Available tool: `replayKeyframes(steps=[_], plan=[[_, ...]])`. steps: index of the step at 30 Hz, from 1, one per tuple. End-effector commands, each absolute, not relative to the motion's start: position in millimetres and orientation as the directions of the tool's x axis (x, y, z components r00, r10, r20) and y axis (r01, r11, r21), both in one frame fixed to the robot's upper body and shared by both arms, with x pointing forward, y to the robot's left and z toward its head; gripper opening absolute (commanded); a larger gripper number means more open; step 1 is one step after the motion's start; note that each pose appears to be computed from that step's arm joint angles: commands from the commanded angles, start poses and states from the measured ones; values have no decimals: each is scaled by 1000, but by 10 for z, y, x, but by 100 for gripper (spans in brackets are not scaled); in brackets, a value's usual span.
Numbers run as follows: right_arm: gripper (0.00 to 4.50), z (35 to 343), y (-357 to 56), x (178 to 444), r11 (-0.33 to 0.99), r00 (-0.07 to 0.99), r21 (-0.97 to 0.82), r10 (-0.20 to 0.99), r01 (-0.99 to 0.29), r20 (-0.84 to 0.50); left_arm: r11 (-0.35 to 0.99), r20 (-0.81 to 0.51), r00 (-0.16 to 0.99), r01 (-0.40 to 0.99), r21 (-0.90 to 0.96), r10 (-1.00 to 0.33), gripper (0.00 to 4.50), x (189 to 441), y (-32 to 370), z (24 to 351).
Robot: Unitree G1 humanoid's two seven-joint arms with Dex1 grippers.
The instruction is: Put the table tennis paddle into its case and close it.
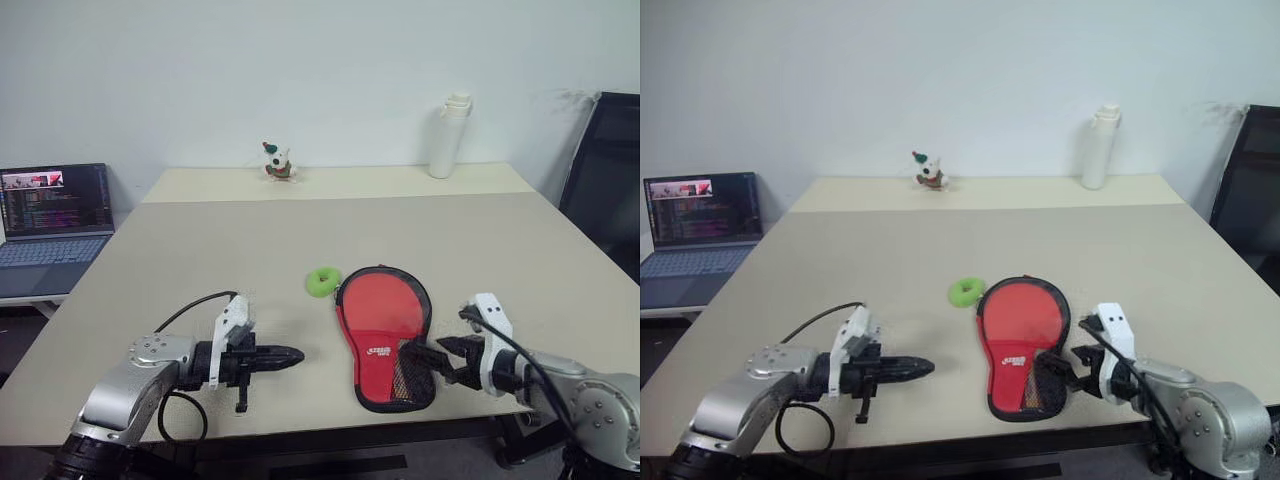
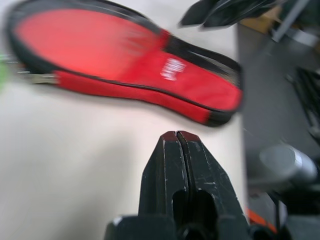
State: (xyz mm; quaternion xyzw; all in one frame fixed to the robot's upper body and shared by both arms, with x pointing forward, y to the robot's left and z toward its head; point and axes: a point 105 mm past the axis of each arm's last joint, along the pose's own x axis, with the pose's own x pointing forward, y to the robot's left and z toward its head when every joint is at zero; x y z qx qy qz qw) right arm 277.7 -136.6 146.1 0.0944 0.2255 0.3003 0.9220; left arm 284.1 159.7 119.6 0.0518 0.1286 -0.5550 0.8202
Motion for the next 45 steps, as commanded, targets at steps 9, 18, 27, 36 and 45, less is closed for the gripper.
replayKeyframes(steps=[9,18,27,36,45], plan=[[450,1668,-1049,2929,750,708,239,661,-616,-248,673,-159,686,727,136,-710,281,3731,1721,1505],[450,1586,-902,2925,734,686,228,680,-640,-260,744,-197,738,666,60,-645,449,4144,1563,1359],[450,1565,-782,2922,714,668,204,699,-669,-257,733,-306,702,680,17,-643,449,4352,1352,1166],[450,1582,-699,3016,706,666,114,701,-699,-253,718,-376,677,695,41,-633,449,4373,1287,1029],[450,1528,-525,3547,752,728,16,644,-659,-235,703,-376,659,711,29,-652,449,4330,1259,959]])
